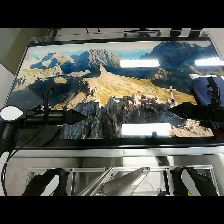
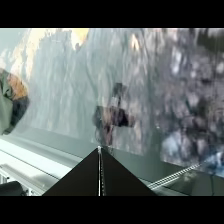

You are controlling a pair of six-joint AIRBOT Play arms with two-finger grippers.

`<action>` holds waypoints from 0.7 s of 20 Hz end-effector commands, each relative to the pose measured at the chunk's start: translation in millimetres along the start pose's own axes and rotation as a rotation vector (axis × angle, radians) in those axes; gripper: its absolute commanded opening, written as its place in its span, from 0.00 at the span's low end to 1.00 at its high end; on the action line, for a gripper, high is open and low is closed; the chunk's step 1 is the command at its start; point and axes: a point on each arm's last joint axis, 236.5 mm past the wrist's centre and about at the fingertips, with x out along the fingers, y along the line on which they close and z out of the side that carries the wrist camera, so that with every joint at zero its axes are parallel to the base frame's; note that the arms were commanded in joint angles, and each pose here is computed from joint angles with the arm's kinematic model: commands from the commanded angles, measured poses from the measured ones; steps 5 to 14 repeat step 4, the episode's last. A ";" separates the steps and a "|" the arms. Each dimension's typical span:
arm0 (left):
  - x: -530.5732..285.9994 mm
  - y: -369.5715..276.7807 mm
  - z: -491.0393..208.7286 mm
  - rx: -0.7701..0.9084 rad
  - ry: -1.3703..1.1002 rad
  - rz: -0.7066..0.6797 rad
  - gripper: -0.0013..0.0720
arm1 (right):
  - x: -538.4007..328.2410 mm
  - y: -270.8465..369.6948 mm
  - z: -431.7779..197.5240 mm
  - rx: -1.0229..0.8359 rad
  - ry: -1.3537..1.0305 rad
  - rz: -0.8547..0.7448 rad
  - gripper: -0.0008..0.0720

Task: Fold the shirts.

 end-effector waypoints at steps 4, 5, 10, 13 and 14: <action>-0.2 1.4 3.1 -0.001 -0.014 0.006 0.03 | 0.2 -0.1 0.1 0.000 0.000 0.000 0.04; -0.2 1.4 3.1 -0.001 -0.014 0.006 0.03 | 0.2 -0.1 0.1 0.000 0.000 0.000 0.04; -0.2 1.4 3.1 -0.001 -0.014 0.006 0.03 | 0.2 -0.1 0.1 0.000 0.000 0.000 0.04; -0.2 1.4 3.1 -0.001 -0.014 0.006 0.03 | 0.2 -0.1 0.1 0.000 0.000 0.000 0.04; -0.2 1.4 3.1 -0.001 -0.014 0.006 0.03 | 0.2 -0.1 0.1 0.000 0.000 0.000 0.04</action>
